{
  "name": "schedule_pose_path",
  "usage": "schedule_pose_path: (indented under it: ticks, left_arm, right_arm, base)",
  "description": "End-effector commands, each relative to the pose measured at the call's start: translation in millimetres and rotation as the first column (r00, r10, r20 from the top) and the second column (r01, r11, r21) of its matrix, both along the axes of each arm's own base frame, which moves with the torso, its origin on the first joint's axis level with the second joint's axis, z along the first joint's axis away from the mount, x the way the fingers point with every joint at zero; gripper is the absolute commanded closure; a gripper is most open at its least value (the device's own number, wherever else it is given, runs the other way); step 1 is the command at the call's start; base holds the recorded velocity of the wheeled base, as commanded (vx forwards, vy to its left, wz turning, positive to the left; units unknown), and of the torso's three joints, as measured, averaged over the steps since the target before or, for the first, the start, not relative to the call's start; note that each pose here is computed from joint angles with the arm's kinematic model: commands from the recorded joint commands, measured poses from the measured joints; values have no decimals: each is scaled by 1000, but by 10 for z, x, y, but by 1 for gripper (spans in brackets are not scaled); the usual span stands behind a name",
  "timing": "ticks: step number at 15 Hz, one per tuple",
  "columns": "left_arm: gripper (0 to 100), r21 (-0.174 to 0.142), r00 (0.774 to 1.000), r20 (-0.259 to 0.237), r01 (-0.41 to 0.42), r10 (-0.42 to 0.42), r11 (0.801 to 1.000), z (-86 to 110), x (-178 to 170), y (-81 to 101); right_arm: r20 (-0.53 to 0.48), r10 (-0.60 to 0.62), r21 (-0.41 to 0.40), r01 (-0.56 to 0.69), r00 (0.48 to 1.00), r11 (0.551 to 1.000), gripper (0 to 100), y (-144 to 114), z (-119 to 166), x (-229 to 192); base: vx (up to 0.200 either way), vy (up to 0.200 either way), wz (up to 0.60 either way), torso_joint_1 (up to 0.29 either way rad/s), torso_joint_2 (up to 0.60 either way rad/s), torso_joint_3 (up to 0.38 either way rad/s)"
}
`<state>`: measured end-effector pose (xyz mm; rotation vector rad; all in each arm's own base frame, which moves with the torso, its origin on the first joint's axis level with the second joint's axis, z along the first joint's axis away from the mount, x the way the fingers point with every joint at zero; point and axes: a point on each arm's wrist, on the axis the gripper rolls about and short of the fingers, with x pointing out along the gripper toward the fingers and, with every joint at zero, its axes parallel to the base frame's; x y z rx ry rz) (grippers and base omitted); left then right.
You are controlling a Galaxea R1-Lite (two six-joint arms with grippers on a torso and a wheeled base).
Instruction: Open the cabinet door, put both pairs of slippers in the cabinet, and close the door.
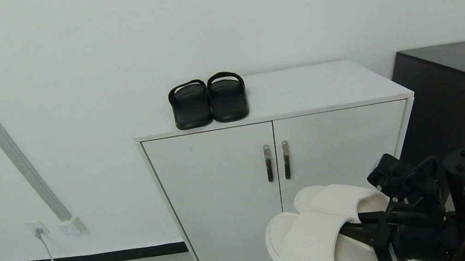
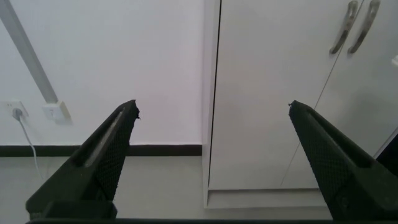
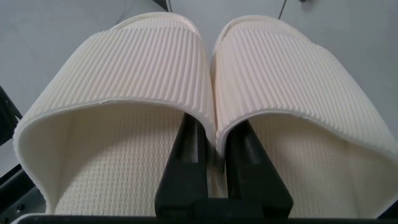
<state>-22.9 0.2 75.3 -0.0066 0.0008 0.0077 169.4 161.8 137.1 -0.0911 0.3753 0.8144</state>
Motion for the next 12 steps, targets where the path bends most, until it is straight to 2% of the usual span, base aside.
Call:
schedule_pose_path:
  ticks: [1,7,12]
  left_arm:
    - [0,0,1000,-1,0,0,1000,0,1,0]
    - [0,0,1000,-1,2,-2,1000,0,1,0]
    - [0,0,1000,-1,0,0,1000,0,1,0]
  right_arm:
    - [-4,1,-4,-2,1000,1000,100,2,-13,-2]
    - [8,12,-16,-12,1000,1000,100,0,-16,-5]
    - [4,15,-19,-15,1000,1000,100,-11,-36,-22]
  base:
    - [0,0,0,-168,491,330]
    - [0,0,0,-131,467,334]
    - [0,0,0,-60,447,372]
